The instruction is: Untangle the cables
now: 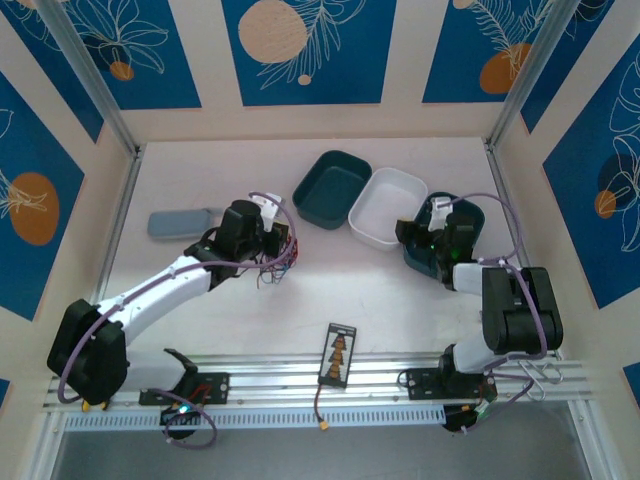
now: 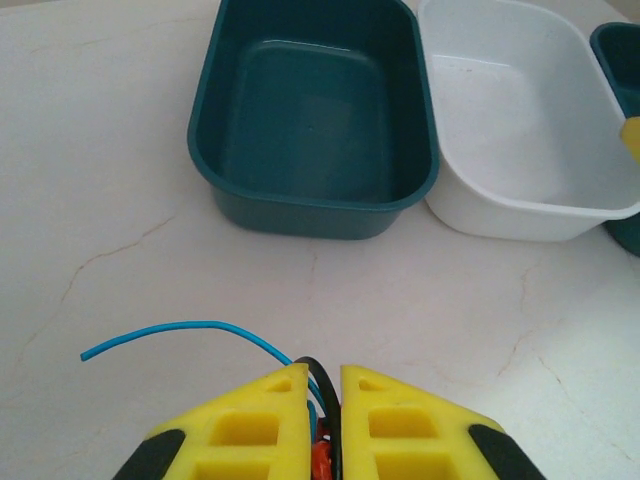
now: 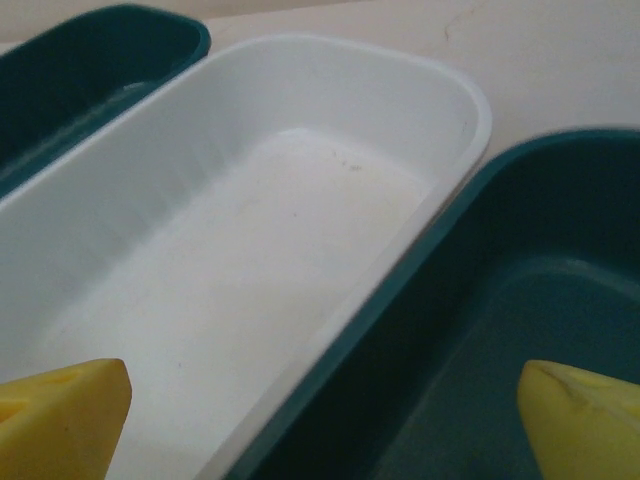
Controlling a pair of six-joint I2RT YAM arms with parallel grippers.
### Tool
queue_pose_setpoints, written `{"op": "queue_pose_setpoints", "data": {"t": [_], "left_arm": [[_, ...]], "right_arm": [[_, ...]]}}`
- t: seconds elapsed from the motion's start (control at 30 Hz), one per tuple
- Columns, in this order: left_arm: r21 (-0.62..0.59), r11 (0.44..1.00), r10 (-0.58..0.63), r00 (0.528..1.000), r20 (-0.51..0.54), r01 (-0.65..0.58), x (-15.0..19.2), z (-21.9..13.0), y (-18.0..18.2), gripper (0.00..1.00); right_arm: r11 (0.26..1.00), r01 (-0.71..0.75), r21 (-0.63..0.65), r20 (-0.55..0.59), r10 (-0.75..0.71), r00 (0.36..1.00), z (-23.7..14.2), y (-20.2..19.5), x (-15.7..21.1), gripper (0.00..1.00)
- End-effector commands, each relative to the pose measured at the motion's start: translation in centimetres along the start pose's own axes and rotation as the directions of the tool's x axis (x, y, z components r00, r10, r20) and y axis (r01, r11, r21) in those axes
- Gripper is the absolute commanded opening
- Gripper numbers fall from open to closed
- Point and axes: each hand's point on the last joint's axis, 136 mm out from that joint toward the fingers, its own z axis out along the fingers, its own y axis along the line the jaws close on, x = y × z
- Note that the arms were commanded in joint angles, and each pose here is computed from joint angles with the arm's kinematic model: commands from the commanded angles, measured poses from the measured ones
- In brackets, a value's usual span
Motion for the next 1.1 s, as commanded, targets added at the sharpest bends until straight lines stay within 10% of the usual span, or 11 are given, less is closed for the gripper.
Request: {"op": "queue_pose_setpoints", "data": {"t": [0.0, 1.07], "left_arm": [[0.064, 0.998, -0.010, 0.996, 0.087, 0.005, -3.0, -1.1, -1.6, 0.00], [0.449, 0.876, -0.283, 0.941, 0.185, 0.175, -8.4, 0.2, -5.3, 0.00]], "right_arm": [[1.000, -0.002, 0.015, -0.004, 0.002, 1.000, -0.7, 0.3, -2.0, 0.99], [0.960, -0.221, -0.171, -0.138, 0.198, 0.970, -8.6, 8.5, -3.3, 0.99]]}}
